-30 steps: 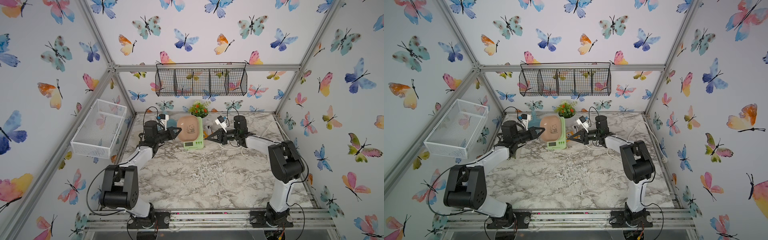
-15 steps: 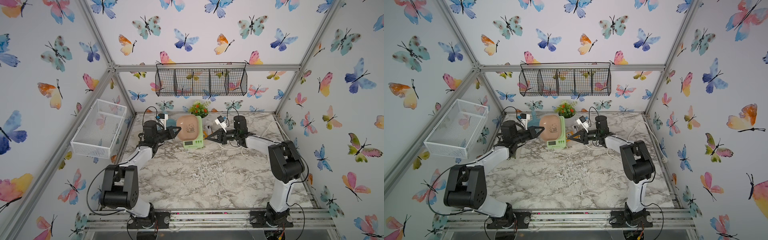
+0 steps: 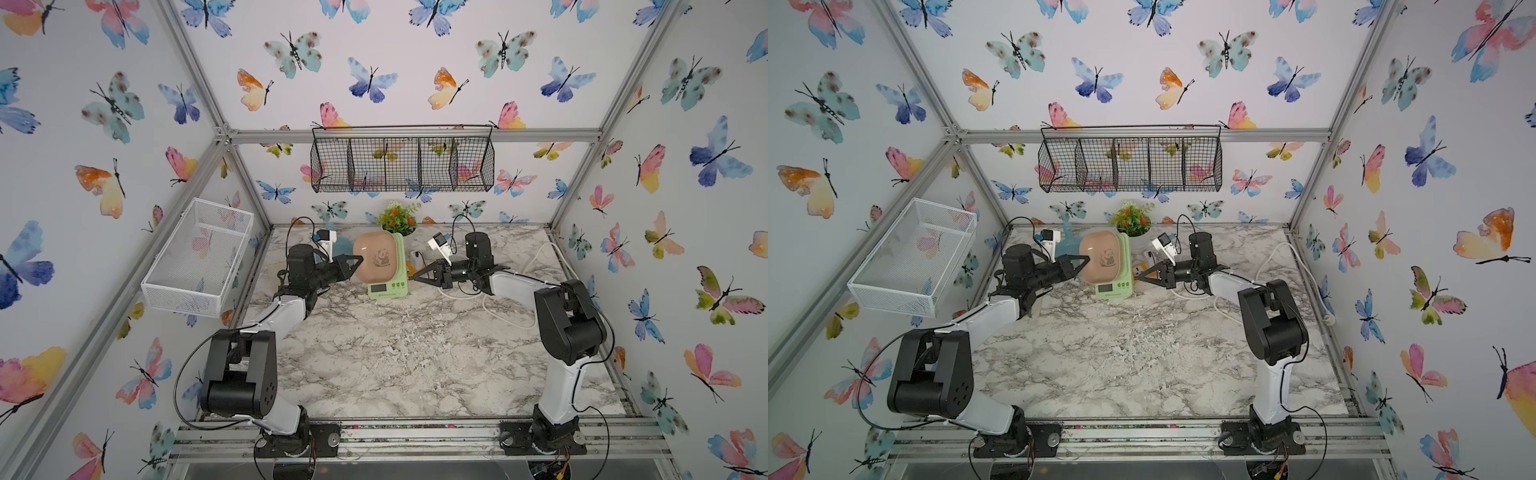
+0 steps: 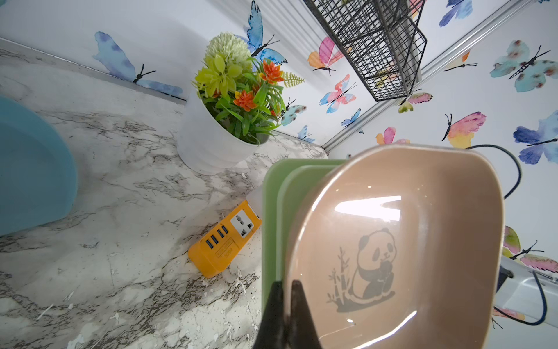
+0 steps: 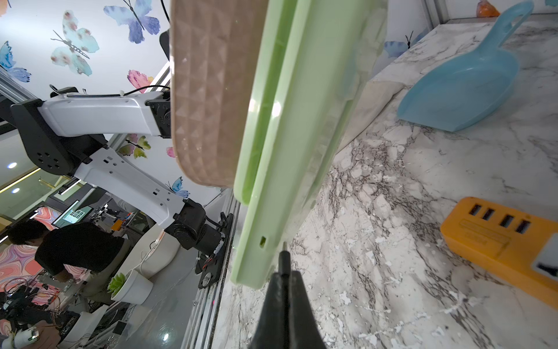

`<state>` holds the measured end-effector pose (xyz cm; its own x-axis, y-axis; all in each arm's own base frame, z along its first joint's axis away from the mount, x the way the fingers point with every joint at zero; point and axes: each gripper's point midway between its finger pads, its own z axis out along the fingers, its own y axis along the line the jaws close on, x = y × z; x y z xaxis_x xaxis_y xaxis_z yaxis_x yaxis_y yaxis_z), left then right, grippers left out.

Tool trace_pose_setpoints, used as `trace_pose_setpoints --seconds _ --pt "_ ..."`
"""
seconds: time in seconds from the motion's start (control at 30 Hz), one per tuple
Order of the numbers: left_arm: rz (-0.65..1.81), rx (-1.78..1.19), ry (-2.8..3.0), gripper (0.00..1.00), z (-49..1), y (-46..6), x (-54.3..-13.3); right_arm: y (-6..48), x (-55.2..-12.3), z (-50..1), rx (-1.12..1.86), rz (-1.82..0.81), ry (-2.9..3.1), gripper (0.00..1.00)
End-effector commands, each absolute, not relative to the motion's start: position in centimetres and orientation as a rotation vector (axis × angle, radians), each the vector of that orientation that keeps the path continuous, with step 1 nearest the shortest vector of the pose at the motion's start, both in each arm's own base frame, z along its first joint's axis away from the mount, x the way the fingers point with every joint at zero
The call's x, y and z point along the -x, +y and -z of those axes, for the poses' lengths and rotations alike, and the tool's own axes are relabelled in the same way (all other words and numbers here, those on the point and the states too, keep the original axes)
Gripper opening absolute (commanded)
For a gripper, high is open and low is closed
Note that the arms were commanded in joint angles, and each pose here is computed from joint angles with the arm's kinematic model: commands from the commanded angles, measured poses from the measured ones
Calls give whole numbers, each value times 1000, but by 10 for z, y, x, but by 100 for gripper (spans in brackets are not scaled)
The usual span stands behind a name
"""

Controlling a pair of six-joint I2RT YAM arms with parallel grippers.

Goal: Charge the electronic scale
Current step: Insert the charging cable into the electronic scale.

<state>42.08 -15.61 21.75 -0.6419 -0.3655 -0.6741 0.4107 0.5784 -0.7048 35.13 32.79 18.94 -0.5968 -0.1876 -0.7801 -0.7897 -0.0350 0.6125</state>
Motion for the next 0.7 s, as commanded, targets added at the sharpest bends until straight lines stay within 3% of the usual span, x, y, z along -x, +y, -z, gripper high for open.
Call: trace_pose_setpoints --seconds 0.0,0.67 --pt "1171 -105 1866 0 -243 -160 -419 328 -346 -199 1053 -1649 1747 2" --pt "1169 -96 1872 0 -240 -159 -418 326 -342 -213 1060 -1612 1704 2"
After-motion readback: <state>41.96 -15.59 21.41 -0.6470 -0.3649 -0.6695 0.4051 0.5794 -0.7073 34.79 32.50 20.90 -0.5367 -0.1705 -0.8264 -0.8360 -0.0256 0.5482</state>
